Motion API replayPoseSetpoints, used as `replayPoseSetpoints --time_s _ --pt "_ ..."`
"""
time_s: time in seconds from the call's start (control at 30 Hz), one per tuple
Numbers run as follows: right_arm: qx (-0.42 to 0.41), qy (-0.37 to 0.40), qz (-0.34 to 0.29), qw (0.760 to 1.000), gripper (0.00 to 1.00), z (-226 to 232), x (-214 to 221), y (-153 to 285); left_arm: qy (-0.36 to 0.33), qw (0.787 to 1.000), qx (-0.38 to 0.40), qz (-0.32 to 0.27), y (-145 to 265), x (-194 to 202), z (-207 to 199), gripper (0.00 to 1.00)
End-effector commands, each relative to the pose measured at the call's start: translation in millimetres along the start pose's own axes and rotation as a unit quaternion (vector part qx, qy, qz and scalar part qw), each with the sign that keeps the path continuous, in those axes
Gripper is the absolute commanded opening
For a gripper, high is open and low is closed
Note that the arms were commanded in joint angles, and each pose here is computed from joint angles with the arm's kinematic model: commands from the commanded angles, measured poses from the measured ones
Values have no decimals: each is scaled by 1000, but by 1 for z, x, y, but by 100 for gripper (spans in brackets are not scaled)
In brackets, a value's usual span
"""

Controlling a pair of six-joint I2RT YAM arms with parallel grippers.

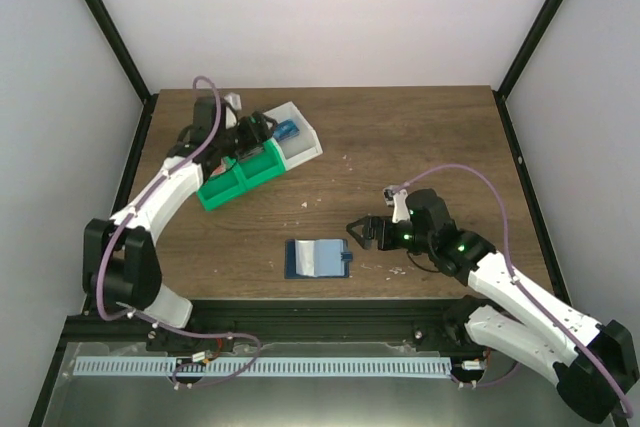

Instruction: Take the credit cards out of the card holder

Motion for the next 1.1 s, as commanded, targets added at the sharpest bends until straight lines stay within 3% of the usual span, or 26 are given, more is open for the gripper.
replayPoseSetpoints --time_s 0.0,0.07,0.27,0.43,0.6,0.7,0.73,1.07 --pt "6 14 -1 1000 100 -1 -2 0 -14 998 -23 52 23 40 27 88" --pt "3 16 6 1000 100 -2 1 -2 -19 997 -26 66 33 56 36 89" --pt "-5 3 32 999 98 -7 17 -9 -51 989 -23 136 49 121 49 72" --pt "-2 -3 22 1000 98 -9 22 -7 -58 986 19 154 70 162 69 71" --pt "39 15 -25 999 100 -5 0 15 -87 988 81 98 113 164 63 77" --pt "75 18 -57 995 100 -2 -19 35 -106 987 99 65 137 158 54 98" --pt "86 18 -68 994 100 -1 -24 40 -109 986 112 57 145 157 49 99" --pt "96 34 -190 977 100 29 -79 102 -133 971 199 -8 209 144 9 100"
Point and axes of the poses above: each gripper's point midway between its finger pads, its own y axis back along the fingers, its own z axis along the line the jaws close on, x = y × z, the point moved 7 cm from there along y, back along the fingers, and after that the axes turned 14 degrees about y, right-handed, at the moved point
